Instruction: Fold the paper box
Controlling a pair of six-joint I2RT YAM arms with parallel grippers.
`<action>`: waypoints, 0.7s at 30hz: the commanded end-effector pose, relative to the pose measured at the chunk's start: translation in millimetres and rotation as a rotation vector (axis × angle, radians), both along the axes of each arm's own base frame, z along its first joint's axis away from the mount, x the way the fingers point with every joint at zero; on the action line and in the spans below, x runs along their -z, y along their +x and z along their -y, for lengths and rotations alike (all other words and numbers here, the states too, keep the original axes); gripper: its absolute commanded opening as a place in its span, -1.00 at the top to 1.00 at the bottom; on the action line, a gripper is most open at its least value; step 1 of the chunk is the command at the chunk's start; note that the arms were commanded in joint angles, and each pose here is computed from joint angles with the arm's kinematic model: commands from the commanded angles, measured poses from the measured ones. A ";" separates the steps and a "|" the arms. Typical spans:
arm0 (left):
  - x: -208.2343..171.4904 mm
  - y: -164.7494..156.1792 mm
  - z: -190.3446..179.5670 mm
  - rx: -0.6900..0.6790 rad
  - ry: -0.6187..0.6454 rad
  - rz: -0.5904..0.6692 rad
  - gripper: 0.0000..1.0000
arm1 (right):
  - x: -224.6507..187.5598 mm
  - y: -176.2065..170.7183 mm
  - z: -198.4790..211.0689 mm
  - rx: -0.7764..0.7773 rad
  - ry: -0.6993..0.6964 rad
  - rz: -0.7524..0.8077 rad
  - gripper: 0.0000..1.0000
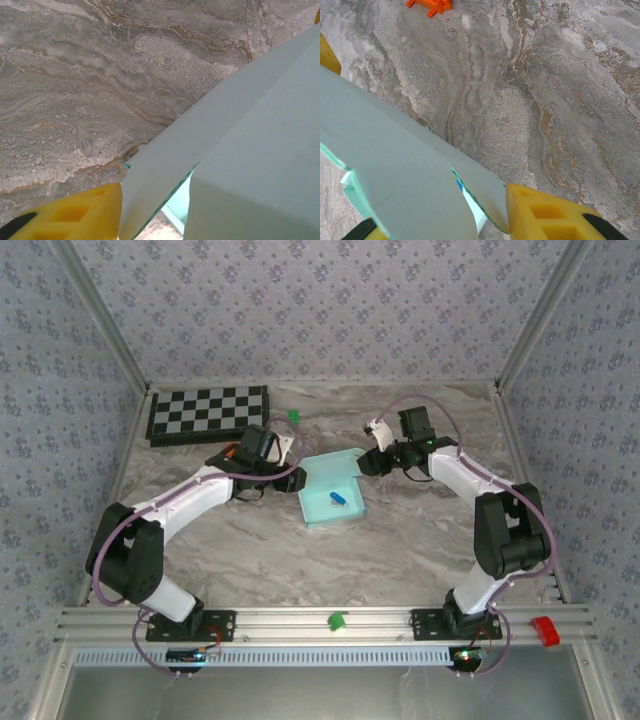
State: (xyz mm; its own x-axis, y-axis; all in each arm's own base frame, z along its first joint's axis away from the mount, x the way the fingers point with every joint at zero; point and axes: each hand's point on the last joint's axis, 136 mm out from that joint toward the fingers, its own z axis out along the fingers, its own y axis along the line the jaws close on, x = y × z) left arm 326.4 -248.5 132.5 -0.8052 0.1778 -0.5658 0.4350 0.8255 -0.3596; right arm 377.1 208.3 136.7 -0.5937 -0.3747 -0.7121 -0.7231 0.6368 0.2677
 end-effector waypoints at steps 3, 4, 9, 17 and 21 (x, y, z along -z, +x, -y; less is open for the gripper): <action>-8.5 2.7 7.3 0.000 -0.021 0.006 0.13 | -0.9 -2.8 -2.5 0.015 -0.020 -0.023 0.39; -8.4 2.8 7.2 -0.002 -0.021 0.006 0.16 | -0.5 -3.0 -2.6 0.020 -0.023 -0.025 0.40; -6.4 4.3 4.3 -0.026 -0.004 0.002 0.26 | 0.0 1.5 1.5 0.092 -0.054 0.001 0.52; -7.0 10.0 -0.2 -0.080 0.007 0.017 0.33 | -6.0 8.5 7.4 0.232 -0.059 0.099 0.66; -9.4 15.5 -0.9 -0.112 -0.002 0.029 0.44 | -8.6 11.7 12.8 0.328 -0.047 0.140 0.72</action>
